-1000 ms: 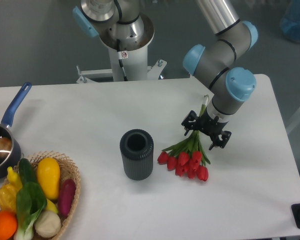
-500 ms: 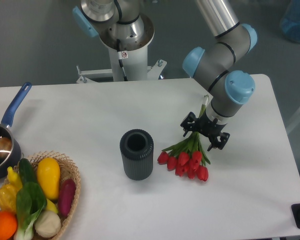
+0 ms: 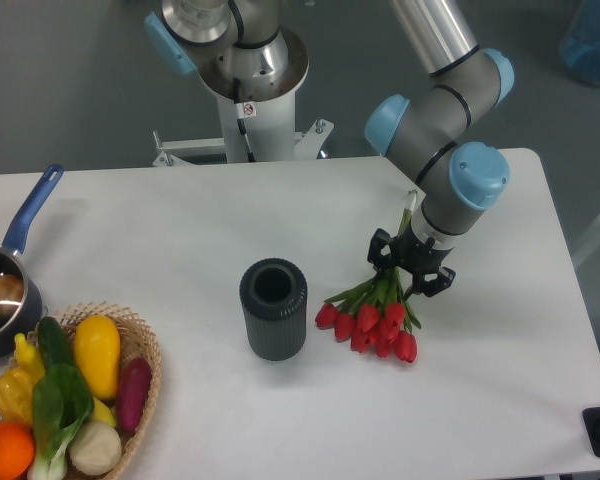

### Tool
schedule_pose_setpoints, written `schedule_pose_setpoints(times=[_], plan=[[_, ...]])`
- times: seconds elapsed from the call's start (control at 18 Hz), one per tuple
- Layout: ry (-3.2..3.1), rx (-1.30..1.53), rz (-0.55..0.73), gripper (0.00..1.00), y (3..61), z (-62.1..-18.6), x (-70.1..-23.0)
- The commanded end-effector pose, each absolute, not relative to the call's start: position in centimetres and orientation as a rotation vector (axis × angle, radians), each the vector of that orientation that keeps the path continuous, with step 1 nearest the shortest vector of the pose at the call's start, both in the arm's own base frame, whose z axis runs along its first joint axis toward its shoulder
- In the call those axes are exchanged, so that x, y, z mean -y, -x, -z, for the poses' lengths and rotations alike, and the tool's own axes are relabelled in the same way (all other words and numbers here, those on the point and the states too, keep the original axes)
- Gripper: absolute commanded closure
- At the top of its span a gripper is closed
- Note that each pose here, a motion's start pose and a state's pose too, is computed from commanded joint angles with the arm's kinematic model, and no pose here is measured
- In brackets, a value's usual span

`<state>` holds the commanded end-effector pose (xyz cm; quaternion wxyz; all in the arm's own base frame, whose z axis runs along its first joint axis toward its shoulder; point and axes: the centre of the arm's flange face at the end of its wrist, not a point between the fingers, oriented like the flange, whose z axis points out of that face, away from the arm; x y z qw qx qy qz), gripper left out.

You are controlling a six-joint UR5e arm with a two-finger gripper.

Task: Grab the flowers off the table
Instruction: 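Lift the red tulip bouquet up off the table by its stems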

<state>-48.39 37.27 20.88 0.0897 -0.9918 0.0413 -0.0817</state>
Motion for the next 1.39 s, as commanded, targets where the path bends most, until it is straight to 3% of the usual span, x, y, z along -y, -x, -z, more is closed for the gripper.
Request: schedule_pose_setpoints(times=[0.06,0.28,0.39,0.61,1.11,1.39], plan=[[2.949,-0.119,0.239,0.67,48.4,-21.0,-37.3],[2.946,-0.123,0.221,0.68,48.8,-21.6,-37.3],[2.945,-0.123,0.219,0.75,48.7,-21.7,-37.4],[2.943,-0.120,0.207,0.75,48.9,-22.2,-37.4],[2.861,-0.143,-0.004,0.75,50.5,-31.0,-38.2],[2.667,-0.158,-0.050,0.75,52.2,-36.1,-39.8]])
